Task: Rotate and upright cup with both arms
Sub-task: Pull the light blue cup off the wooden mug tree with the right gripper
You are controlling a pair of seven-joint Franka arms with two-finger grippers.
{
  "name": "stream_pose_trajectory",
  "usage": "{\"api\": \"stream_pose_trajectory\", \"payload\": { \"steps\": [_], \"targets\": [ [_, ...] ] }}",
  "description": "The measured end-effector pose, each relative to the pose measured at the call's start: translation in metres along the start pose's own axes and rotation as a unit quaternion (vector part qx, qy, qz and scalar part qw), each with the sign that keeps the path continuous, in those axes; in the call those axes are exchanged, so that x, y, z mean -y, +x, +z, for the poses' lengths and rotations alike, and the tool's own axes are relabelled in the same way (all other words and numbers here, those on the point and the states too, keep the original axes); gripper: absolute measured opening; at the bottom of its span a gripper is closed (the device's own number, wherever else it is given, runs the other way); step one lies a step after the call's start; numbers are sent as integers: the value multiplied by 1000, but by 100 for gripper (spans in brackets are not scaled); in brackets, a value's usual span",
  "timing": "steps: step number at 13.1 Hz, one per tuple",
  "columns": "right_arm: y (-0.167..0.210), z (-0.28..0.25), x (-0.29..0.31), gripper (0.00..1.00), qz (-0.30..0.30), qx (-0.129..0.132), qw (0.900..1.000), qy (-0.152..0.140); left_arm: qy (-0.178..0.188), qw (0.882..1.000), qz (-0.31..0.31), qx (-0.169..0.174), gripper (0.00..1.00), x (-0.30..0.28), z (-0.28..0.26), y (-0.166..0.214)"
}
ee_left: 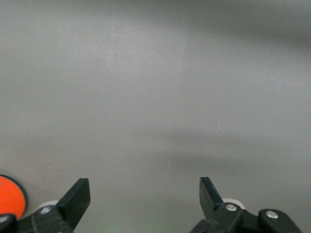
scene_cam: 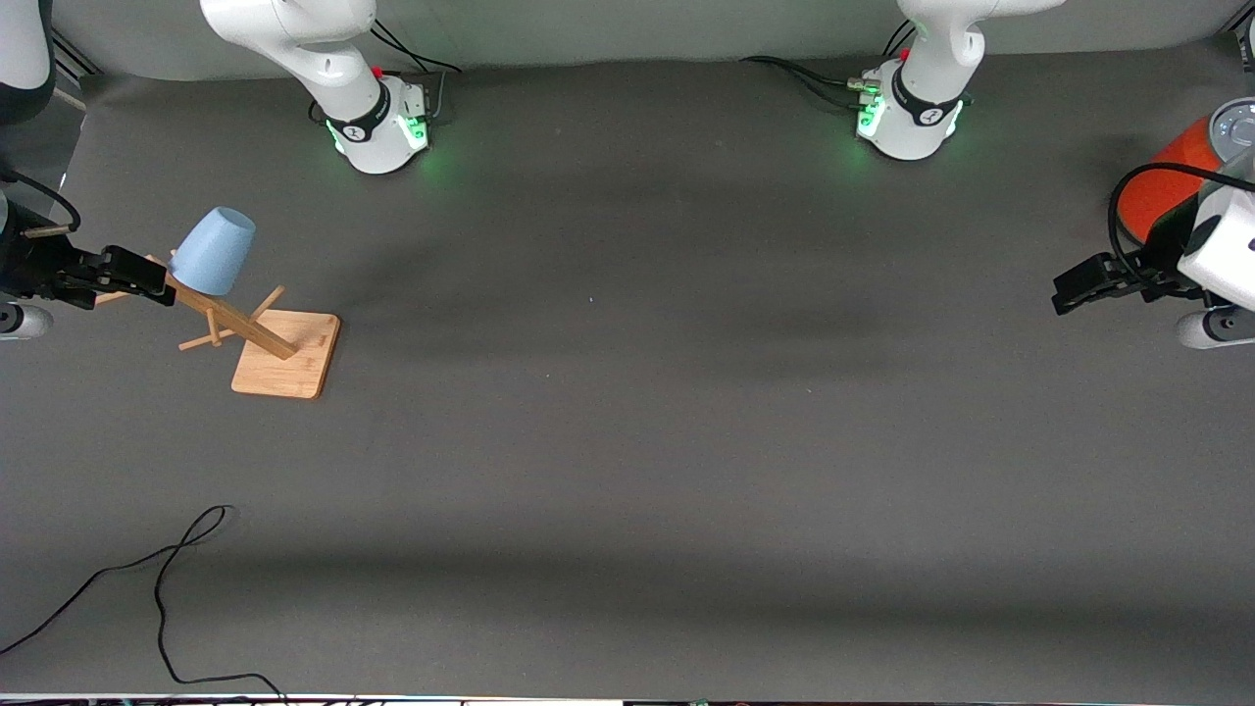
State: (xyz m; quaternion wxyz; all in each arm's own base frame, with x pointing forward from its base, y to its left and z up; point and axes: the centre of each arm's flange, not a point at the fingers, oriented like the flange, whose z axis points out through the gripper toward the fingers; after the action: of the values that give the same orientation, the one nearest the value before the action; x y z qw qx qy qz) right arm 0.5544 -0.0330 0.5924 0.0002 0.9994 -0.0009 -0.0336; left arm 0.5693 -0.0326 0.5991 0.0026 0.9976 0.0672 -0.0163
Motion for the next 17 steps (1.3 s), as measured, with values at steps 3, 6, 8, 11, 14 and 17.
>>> {"api": "stream_pose_trajectory", "payload": {
  "steps": [3, 6, 8, 11, 14, 17],
  "targets": [
    [0, -1, 1, 100, -1, -1, 1000, 0, 0, 1000, 1, 0, 100, -1, 0, 0],
    [0, -1, 2, 100, -1, -1, 1000, 0, 0, 1000, 2, 0, 100, -2, 0, 0],
    [-1, -1, 2, 100, -2, 1, 1000, 0, 0, 1000, 2, 0, 100, -2, 0, 0],
    [-22, 5, -2, 100, 1, 15, 1000, 4, -1, 1000, 2, -1, 100, -2, 0, 0],
    [-73, 15, -17, 100, 14, 15, 1000, 16, -1, 1000, 2, -1, 100, -3, 0, 0],
    [-111, 17, -38, 100, 36, 3, 999, 30, -1, 1000, 3, -1, 100, -3, 0, 0]
  ]
}}
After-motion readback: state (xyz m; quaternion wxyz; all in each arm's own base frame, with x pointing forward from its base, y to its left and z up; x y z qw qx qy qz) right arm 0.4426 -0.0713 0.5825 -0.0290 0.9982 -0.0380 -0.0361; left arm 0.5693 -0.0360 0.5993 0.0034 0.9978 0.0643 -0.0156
